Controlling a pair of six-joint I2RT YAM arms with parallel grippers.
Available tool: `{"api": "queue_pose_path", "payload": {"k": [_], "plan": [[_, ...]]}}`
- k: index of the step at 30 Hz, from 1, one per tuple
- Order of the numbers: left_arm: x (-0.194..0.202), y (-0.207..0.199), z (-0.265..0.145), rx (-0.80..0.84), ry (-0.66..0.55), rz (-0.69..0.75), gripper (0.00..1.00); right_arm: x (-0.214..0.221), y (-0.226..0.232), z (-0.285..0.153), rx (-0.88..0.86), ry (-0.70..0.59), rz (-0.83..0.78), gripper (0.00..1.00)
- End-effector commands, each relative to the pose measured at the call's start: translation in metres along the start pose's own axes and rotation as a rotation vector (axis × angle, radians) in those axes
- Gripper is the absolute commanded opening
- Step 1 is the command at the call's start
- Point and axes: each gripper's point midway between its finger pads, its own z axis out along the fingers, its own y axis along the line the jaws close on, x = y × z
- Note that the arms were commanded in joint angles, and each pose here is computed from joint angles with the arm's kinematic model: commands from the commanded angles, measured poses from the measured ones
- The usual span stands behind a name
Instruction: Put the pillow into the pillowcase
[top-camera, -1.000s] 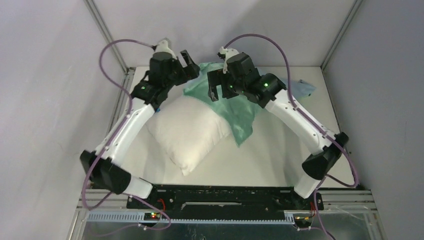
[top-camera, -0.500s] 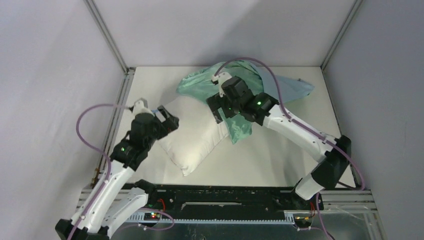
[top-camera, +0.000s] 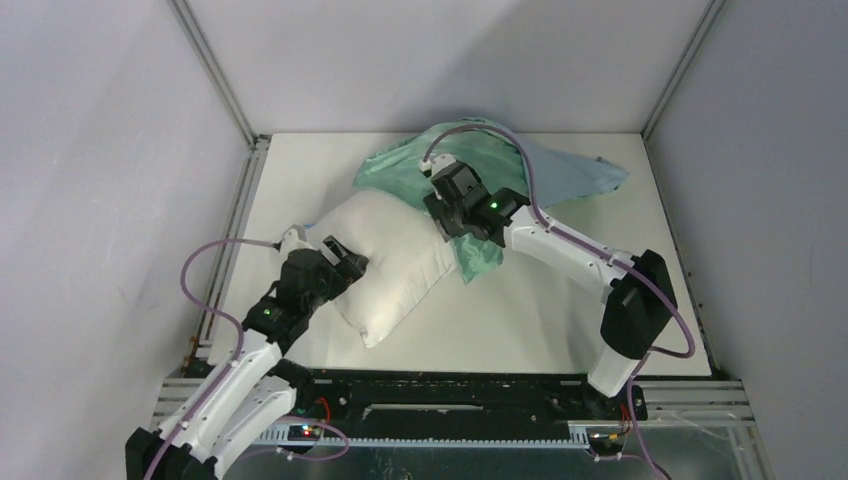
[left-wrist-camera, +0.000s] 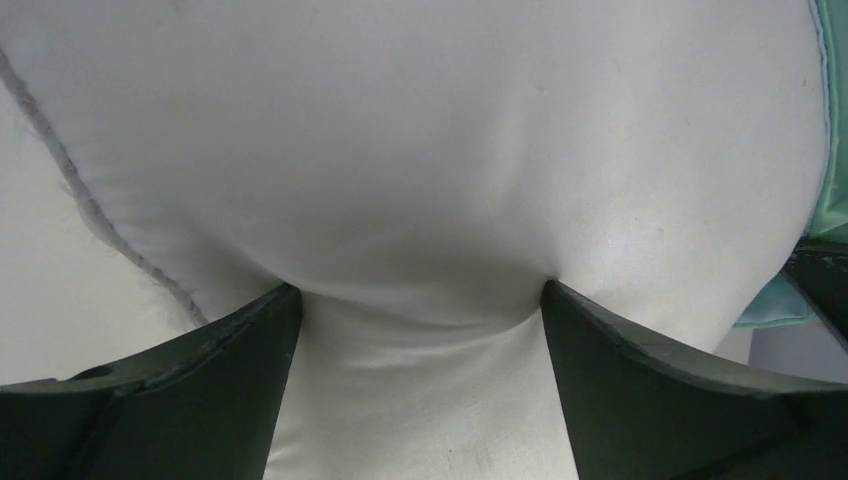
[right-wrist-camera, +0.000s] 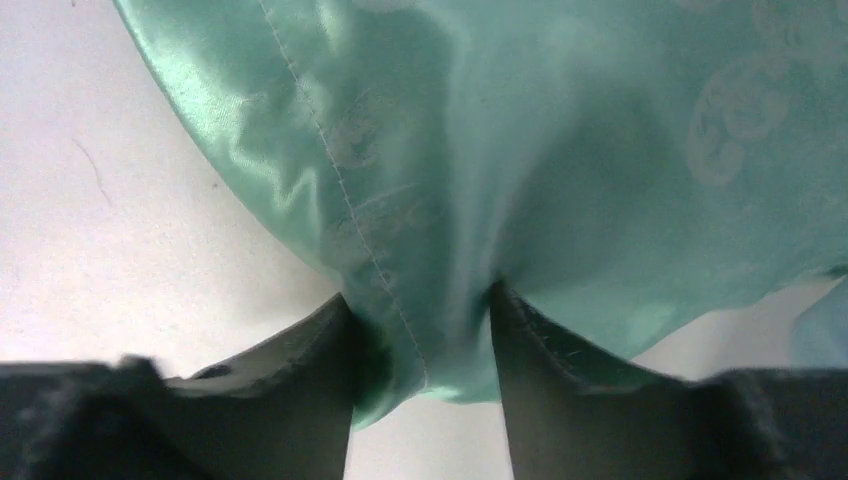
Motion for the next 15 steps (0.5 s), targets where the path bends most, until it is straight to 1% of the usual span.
{"api": "queue_pose_path", "payload": {"k": [1, 2, 3, 4, 5, 6, 7, 8, 9, 10, 11, 13, 15], "plan": [[-0.002, -0.005, 0.016, 0.02, -0.028, -0.046, 0.87, -0.016, -0.006, 0.008, 0.061, -0.042, 0.009, 0.33], [-0.002, -0.006, 0.018, 0.023, -0.03, -0.039, 0.8, -0.022, -0.001, 0.002, 0.064, -0.052, 0.006, 0.21], [-0.003, -0.009, 0.021, 0.029, -0.03, -0.031, 0.67, -0.037, 0.005, -0.01, 0.064, -0.082, 0.01, 0.1], [-0.002, -0.012, 0.024, 0.033, -0.023, -0.02, 0.45, -0.049, 0.014, -0.023, 0.048, -0.096, 0.014, 0.0], [-0.002, -0.018, 0.027, 0.046, -0.018, -0.01, 0.29, -0.063, 0.029, -0.038, 0.005, -0.112, 0.026, 0.0], [-0.002, -0.027, 0.029, 0.07, -0.01, -0.003, 0.13, -0.077, 0.052, -0.056, -0.073, -0.133, 0.034, 0.0], [-0.002, -0.039, 0.029, 0.093, -0.005, 0.007, 0.05, -0.085, 0.084, -0.074, -0.186, -0.144, 0.032, 0.0], [-0.005, -0.052, 0.028, 0.113, -0.004, 0.02, 0.01, -0.094, 0.111, -0.093, -0.275, -0.165, 0.027, 0.0], [-0.009, -0.067, 0.025, 0.131, -0.015, 0.034, 0.0, -0.099, 0.135, -0.108, -0.35, -0.178, 0.011, 0.0], [-0.013, -0.078, 0.022, 0.141, -0.027, 0.045, 0.0, -0.101, 0.152, -0.118, -0.389, -0.185, -0.003, 0.0], [-0.019, -0.09, 0.018, 0.162, -0.037, 0.047, 0.0, -0.099, 0.162, -0.119, -0.398, -0.172, -0.01, 0.0], [-0.025, -0.104, 0.011, 0.181, -0.048, 0.041, 0.0, -0.094, 0.161, -0.113, -0.407, -0.136, 0.017, 0.0], [-0.03, -0.108, 0.006, 0.183, -0.059, 0.031, 0.0, -0.088, 0.147, -0.102, -0.409, -0.107, 0.066, 0.0]]}}
